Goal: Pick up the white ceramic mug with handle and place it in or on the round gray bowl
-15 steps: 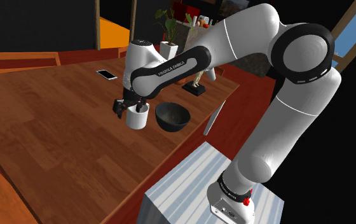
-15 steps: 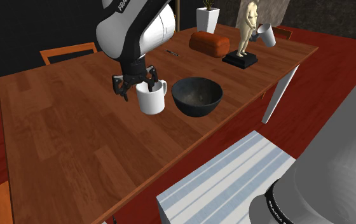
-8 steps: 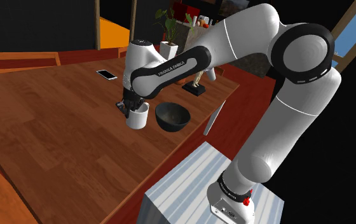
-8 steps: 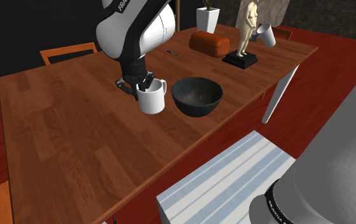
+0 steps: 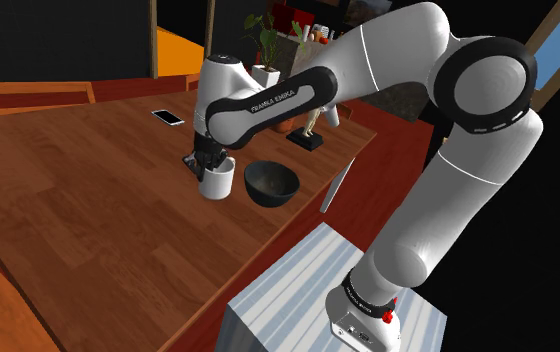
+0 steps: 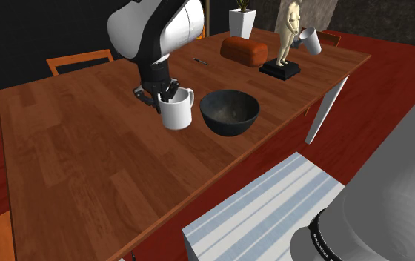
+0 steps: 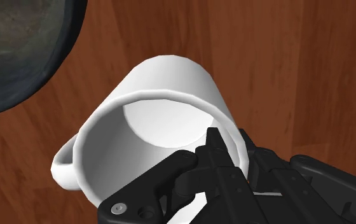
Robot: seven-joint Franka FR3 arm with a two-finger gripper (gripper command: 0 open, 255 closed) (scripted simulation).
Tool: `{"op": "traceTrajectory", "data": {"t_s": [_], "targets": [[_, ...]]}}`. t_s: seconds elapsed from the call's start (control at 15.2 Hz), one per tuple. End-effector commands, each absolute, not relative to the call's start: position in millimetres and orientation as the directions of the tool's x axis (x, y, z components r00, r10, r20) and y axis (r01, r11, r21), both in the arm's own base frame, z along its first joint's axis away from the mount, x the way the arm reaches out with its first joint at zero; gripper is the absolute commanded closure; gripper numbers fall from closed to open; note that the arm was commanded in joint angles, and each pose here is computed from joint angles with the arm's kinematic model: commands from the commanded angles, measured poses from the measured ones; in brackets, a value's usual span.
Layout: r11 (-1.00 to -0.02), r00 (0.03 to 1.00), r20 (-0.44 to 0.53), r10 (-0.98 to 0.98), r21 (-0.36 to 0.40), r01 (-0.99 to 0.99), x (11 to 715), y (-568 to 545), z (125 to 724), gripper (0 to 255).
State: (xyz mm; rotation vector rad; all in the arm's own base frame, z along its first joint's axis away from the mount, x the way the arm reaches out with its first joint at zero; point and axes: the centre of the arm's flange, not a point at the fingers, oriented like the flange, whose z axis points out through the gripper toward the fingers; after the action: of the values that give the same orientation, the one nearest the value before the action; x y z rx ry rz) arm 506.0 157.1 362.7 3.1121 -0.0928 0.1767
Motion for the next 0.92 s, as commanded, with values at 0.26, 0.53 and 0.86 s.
{"op": "traceTrajectory", "data": {"t_s": [0.26, 0.53, 0.86], "targets": [[-0.998, 0.992, 0.114, -0.058, 0.020, -0.061, 508, 156, 394, 255], [-0.998, 0.992, 0.114, -0.058, 0.020, -0.061, 508, 156, 415, 255], [-0.998, 0.992, 0.114, -0.058, 0.020, -0.061, 508, 156, 441, 255]]}}
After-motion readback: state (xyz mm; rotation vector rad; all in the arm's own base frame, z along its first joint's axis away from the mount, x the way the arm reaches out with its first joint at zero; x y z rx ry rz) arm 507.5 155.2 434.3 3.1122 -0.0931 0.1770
